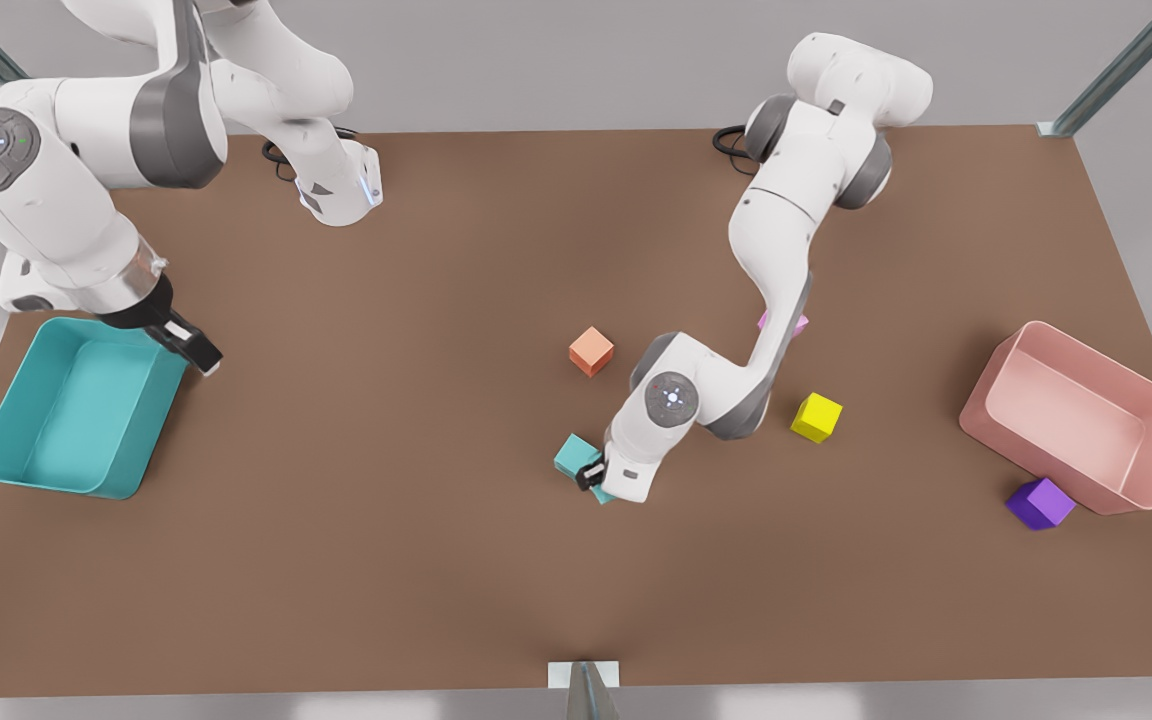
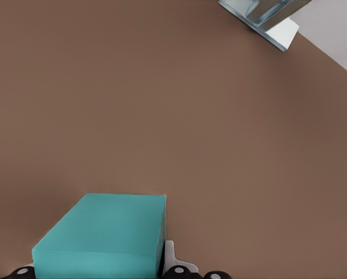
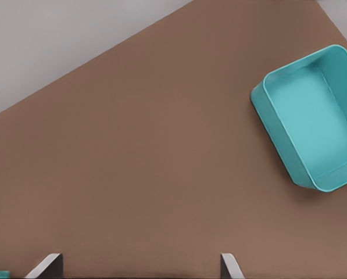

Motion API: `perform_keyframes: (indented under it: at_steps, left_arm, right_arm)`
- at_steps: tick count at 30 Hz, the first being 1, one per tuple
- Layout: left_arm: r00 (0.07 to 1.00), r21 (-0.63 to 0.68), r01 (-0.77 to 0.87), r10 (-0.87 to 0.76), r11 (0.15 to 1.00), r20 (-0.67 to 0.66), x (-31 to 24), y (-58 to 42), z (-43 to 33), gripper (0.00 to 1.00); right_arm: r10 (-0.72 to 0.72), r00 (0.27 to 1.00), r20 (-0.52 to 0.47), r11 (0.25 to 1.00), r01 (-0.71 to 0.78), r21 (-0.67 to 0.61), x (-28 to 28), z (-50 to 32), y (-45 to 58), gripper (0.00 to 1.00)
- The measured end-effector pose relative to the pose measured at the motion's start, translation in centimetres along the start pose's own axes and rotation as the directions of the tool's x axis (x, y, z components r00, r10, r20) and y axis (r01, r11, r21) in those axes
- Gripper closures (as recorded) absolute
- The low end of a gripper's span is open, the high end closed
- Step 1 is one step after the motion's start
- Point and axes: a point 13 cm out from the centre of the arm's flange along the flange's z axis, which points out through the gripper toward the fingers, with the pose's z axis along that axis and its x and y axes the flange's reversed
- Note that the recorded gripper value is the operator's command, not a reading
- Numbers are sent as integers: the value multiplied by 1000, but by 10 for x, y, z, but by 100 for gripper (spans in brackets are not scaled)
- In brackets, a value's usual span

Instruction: Stack the two blue cubes on top of each other

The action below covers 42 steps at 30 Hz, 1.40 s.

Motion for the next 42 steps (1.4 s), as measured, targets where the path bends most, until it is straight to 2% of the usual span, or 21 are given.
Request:
perform_keyframes:
  at_steps: [4, 7, 10, 16, 17, 19, 20, 31, 32, 33, 42]
  left_arm:
    - [995, 8, 94, -93, 996, -18, 22, -12, 2, 50]
    - [991, -38, 119, -121, 992, -53, 60, -14, 12, 50]
    - [984, -87, 160, -166, 983, -70, 74, -5, 24, 49]
    - [966, -139, 237, -249, 961, -74, 76, 7, 43, 48]
    - [963, -145, 247, -260, 958, -74, 77, 9, 46, 45]
    - [957, -154, 267, -280, 951, -73, 77, 12, 50, 32]
    - [955, -157, 275, -289, 949, -72, 77, 12, 51, 31]
    - [930, -98, 355, -362, 930, -64, 68, -5, 39, 30]
    - [928, -96, 360, -367, 928, -64, 67, -5, 41, 10]
    - [926, -97, 366, -372, 926, -64, 67, -4, 44, 0]
    - [915, -83, 392, -398, 916, -71, 70, -11, 36, 0]
  right_arm:
    - [-116, 993, -22, 993, 116, 16, 4, 5, -5, 0]
    - [-181, 983, -35, 983, 182, 22, 4, 8, -10, 0]
    - [-239, 970, -46, 970, 240, 25, 5, 11, -12, 0]
    - [-336, 940, -59, 941, 338, 24, 7, 14, -10, 0]
    - [-349, 935, -60, 936, 350, 24, 8, 15, -10, 0]
    - [-371, 927, -61, 928, 373, 23, 7, 15, -11, 0]
    - [-381, 923, -61, 923, 383, 22, 7, 15, -11, 0]
    - [-460, 886, -62, 887, 462, 18, 6, 15, -12, 0]
    - [-465, 883, -62, 884, 467, 18, 6, 15, -12, 0]
    - [-470, 881, -61, 882, 472, 18, 6, 15, -12, 0]
    - [-502, 863, -62, 864, 503, 15, 6, 15, -12, 0]
